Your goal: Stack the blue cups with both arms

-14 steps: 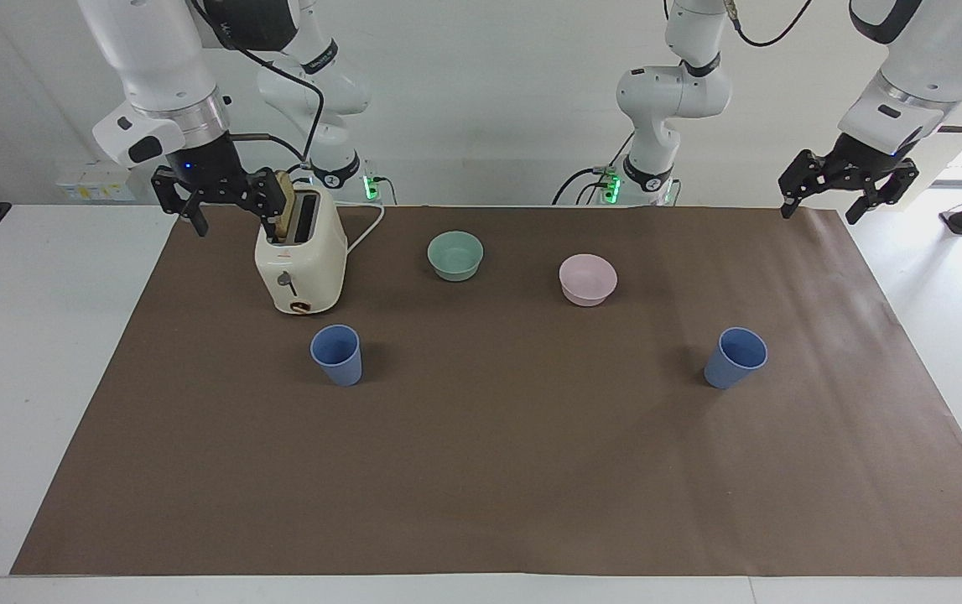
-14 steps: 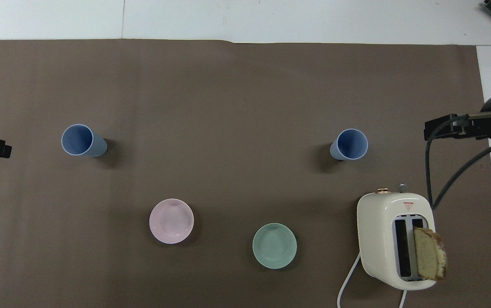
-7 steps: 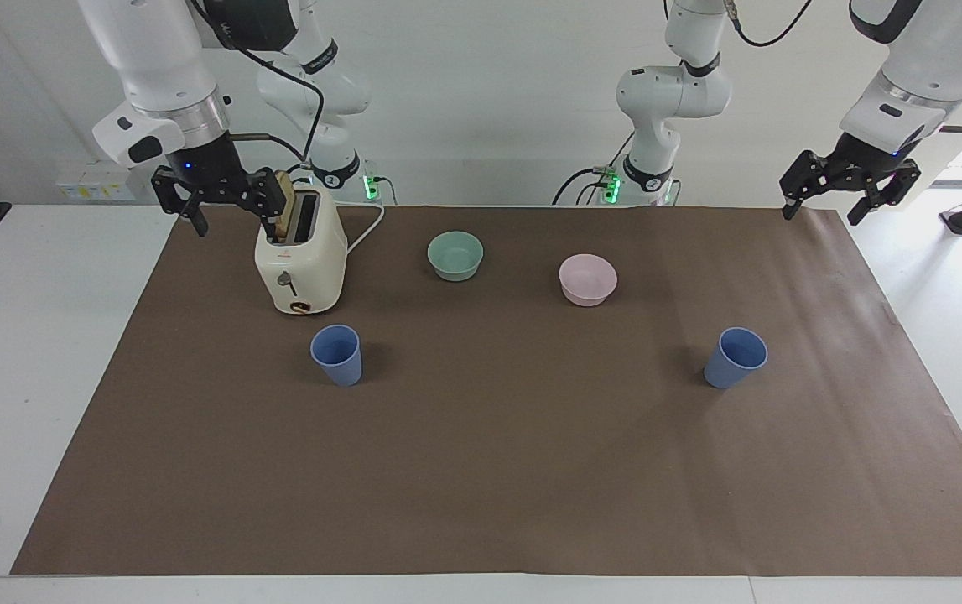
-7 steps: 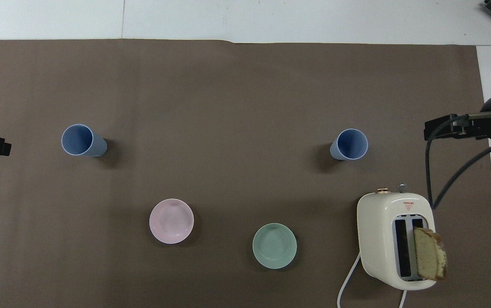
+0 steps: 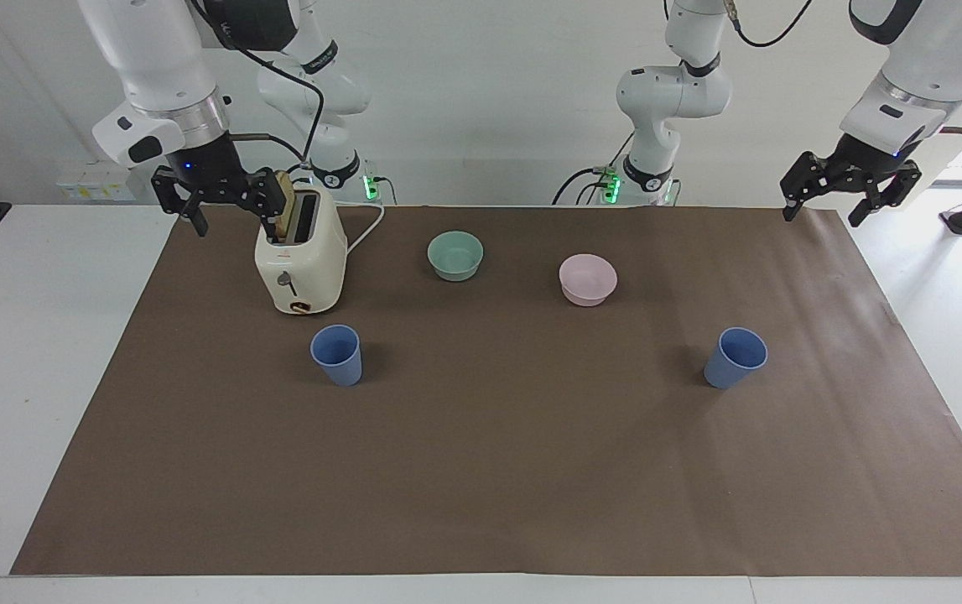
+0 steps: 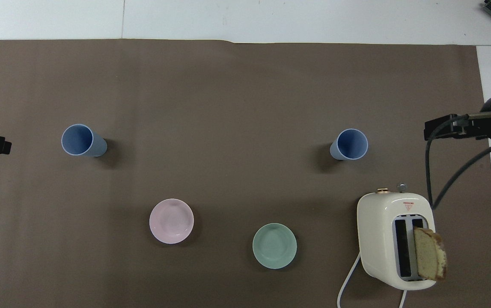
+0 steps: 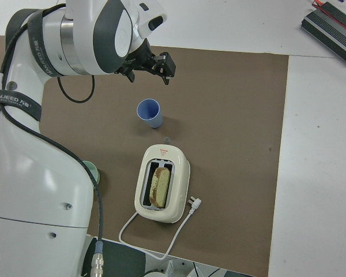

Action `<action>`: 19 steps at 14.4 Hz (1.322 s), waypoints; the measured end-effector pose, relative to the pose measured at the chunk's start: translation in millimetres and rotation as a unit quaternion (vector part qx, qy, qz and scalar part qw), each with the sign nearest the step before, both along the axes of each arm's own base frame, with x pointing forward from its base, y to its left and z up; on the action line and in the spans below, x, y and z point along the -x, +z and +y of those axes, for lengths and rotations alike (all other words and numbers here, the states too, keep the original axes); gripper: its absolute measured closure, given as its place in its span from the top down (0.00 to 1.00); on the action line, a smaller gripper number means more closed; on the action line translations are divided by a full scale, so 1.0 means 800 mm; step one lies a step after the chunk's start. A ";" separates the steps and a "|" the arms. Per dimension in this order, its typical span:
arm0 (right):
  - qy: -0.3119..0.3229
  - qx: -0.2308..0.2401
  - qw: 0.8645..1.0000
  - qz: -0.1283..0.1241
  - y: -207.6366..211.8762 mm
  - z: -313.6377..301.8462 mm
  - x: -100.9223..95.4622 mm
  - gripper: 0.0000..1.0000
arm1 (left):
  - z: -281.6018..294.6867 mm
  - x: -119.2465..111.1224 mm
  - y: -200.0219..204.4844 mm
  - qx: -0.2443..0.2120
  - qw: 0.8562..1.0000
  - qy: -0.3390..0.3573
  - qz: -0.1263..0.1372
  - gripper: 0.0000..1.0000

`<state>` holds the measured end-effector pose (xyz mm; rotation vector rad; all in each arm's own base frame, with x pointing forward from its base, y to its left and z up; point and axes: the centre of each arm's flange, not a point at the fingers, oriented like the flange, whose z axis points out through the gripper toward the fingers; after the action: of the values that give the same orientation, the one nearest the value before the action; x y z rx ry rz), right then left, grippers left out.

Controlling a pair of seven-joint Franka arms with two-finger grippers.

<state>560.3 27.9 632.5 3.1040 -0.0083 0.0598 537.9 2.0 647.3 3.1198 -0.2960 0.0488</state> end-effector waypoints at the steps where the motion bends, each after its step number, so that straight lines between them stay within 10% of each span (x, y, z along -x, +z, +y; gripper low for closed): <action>1: 0.000 0.000 1.000 0.000 0.000 0.000 0.000 1.00 | 0.000 0.000 -0.001 0.000 1.000 -0.002 0.000 1.00; 19: 0.000 0.000 1.000 0.000 0.000 0.000 0.000 1.00 | 0.014 -0.028 -0.130 -0.002 1.000 -0.006 -0.021 1.00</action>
<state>560.3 27.9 632.5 3.1040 -0.0083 0.0598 560.4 13.5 543.1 3.1239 -0.3156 0.1135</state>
